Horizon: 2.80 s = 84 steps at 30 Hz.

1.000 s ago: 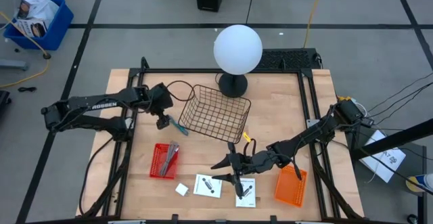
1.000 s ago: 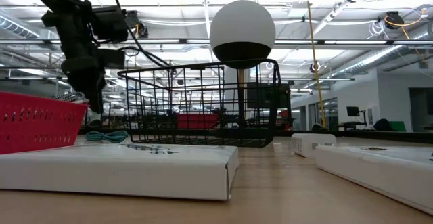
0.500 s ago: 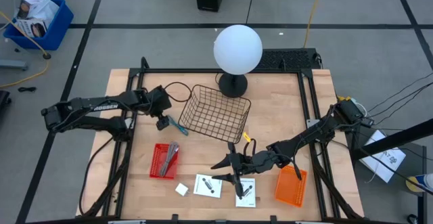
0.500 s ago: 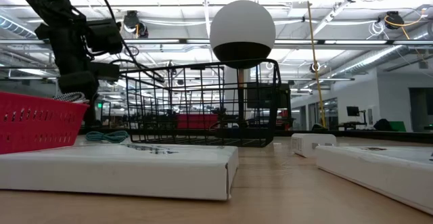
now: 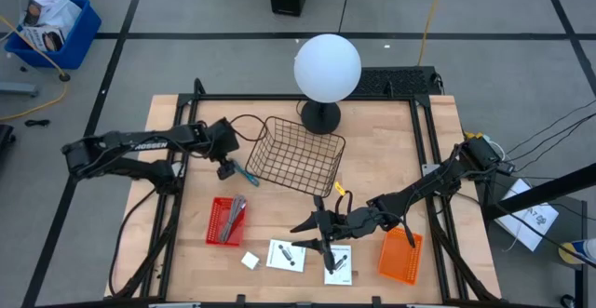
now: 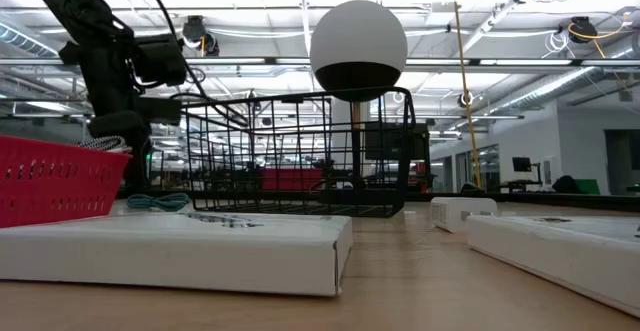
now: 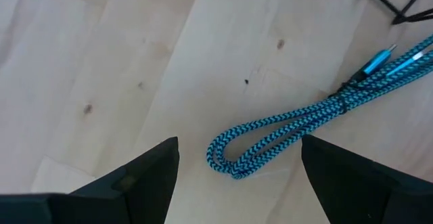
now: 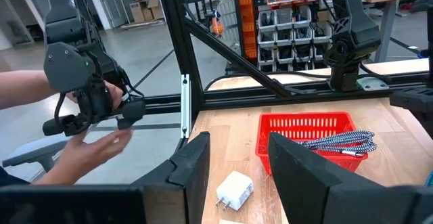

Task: Pick and place items into bin
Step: Put the blue USB cable into the red basket

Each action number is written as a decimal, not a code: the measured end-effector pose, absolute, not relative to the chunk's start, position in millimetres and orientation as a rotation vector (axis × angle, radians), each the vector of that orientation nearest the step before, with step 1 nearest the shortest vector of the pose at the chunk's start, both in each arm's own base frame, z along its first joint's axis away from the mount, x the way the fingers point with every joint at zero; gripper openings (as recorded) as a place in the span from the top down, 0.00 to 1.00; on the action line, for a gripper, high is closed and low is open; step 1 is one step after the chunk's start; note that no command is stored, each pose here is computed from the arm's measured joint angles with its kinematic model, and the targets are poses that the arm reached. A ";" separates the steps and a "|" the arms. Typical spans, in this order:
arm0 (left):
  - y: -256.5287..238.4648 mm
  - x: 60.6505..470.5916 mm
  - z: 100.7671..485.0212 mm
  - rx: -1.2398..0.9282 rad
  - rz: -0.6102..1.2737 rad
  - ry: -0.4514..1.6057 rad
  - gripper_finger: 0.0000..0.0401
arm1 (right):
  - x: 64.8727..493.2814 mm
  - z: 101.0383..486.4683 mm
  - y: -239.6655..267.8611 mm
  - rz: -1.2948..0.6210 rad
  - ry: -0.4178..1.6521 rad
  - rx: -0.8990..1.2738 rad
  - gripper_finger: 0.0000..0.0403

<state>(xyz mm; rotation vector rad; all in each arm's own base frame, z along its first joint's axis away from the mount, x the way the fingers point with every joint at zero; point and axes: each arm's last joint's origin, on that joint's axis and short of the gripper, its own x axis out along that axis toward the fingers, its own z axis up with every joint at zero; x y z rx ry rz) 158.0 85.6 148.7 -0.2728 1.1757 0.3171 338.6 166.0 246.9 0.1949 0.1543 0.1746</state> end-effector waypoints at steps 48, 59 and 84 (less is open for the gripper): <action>79.3 166.3 129.4 -0.404 0.405 1.284 0.93 | 338.5 246.9 166.1 0.175 0.154 0.195 0.65; 70.2 153.3 145.9 -0.492 0.477 1.247 0.96 | 338.5 246.9 166.1 0.175 0.154 0.195 0.65; 41.9 127.1 184.0 -0.838 0.686 1.025 0.94 | 338.5 247.0 166.0 0.174 0.154 0.195 0.65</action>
